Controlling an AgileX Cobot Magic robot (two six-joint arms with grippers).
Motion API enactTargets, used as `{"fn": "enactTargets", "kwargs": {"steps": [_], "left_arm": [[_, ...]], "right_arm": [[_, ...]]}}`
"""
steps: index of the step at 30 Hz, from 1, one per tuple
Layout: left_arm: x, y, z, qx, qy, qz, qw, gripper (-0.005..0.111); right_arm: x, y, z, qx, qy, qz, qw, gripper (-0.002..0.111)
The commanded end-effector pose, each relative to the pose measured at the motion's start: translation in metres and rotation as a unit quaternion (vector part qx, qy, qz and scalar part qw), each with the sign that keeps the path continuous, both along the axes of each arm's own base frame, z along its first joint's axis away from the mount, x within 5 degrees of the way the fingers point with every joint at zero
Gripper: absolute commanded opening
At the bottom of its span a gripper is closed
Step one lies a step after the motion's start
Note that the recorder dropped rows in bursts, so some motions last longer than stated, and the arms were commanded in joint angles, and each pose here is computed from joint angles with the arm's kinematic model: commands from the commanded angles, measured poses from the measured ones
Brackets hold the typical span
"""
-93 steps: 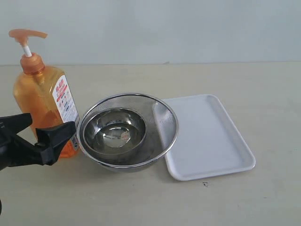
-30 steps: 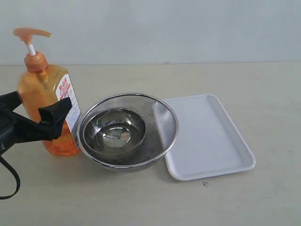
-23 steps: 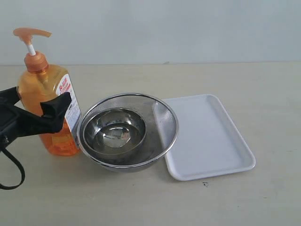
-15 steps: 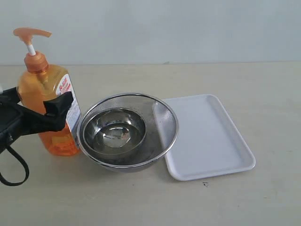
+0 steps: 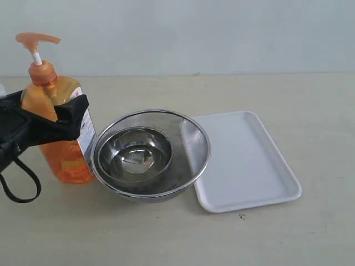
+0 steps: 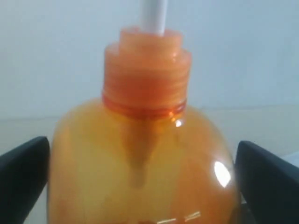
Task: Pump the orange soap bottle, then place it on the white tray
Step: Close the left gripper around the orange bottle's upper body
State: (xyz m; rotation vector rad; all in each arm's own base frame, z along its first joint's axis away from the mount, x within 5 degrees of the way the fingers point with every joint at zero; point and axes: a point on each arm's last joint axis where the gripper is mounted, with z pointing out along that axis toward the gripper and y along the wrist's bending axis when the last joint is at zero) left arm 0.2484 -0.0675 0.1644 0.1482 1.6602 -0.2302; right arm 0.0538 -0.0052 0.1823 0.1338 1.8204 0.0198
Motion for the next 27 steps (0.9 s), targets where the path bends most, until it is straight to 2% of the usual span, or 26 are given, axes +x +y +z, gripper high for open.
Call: {"fn": "enactTargets", "kwargs": {"steps": [1,9,15,27], "left_arm": [[0.005,-0.001,-0.001,0.002,0.003,0.003,1.0,0.104],[0.011,-0.003,-0.015,0.009,0.012,0.002,1.0,0.104],[0.012,-0.003,-0.018,0.051,-0.004,-0.002,0.999,0.104],[0.013,-0.004,-0.019,0.049,-0.009,-0.005,0.999,0.104]], "right_arm": [[0.0,0.0,0.001,-0.002,-0.006,0.0,1.0,0.0],[0.0,0.0,0.001,-0.002,-0.006,0.0,1.0,0.0],[0.0,0.0,0.001,-0.002,-0.006,0.0,1.0,0.0],[0.0,0.0,0.001,-0.002,-0.006,0.0,1.0,0.0]]}}
